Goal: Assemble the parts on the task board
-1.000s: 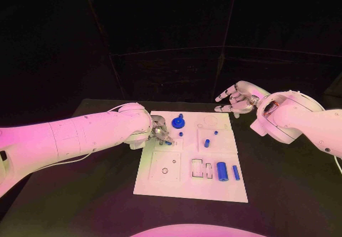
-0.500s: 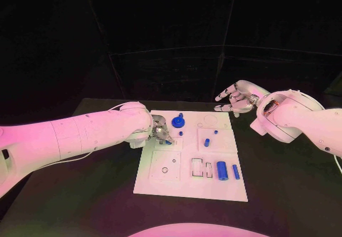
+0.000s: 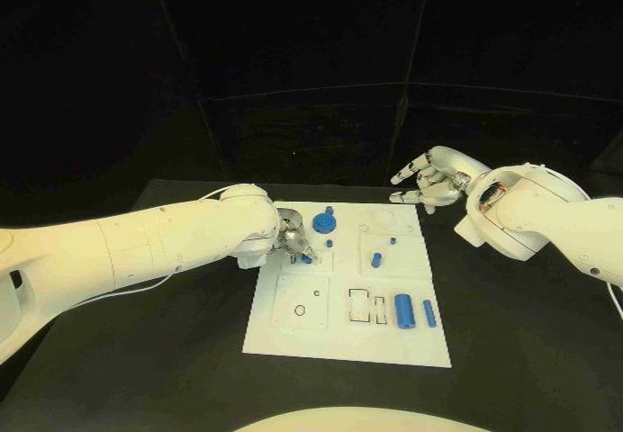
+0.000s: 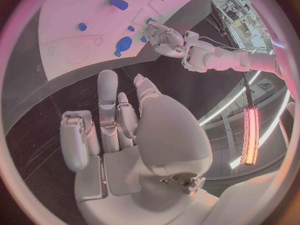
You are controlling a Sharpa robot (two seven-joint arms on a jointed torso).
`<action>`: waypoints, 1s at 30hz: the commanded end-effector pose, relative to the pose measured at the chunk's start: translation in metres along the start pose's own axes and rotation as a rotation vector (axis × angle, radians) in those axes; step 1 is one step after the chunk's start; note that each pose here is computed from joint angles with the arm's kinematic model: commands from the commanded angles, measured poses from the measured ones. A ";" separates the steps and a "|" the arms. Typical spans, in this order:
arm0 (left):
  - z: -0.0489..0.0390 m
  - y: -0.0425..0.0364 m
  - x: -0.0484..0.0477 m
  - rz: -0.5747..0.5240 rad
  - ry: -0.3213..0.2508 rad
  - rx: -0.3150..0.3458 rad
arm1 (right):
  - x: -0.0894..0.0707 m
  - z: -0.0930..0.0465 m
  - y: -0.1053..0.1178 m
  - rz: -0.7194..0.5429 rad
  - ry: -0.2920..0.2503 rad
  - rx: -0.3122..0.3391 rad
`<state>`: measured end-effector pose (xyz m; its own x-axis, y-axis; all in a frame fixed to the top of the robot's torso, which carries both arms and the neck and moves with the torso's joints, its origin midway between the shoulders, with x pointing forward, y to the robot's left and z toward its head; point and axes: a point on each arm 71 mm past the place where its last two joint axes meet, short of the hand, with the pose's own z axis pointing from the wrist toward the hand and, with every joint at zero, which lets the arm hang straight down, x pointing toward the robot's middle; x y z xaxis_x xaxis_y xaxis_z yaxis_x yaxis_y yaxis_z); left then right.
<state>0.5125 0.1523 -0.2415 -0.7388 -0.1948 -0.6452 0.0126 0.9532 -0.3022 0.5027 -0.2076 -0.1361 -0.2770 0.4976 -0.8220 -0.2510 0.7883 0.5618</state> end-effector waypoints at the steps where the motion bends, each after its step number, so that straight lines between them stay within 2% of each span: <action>1: 0.0013 -0.0014 0.0036 -0.002 0.029 -0.001 | 0.000 0.000 0.002 -0.005 0.003 -0.010; 12: 0.0026 -0.0023 0.0040 0.010 0.057 -0.003 | 0.000 0.001 0.002 -0.006 0.009 -0.009; 30: 0.0054 -0.0027 0.0014 0.008 0.052 -0.010 | 0.000 0.001 0.002 -0.006 0.009 -0.010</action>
<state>0.5151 0.1487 -0.2458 -0.7673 -0.1778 -0.6162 0.0126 0.9564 -0.2917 0.5027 -0.2064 -0.1365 -0.2837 0.4939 -0.8220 -0.2522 0.7886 0.5608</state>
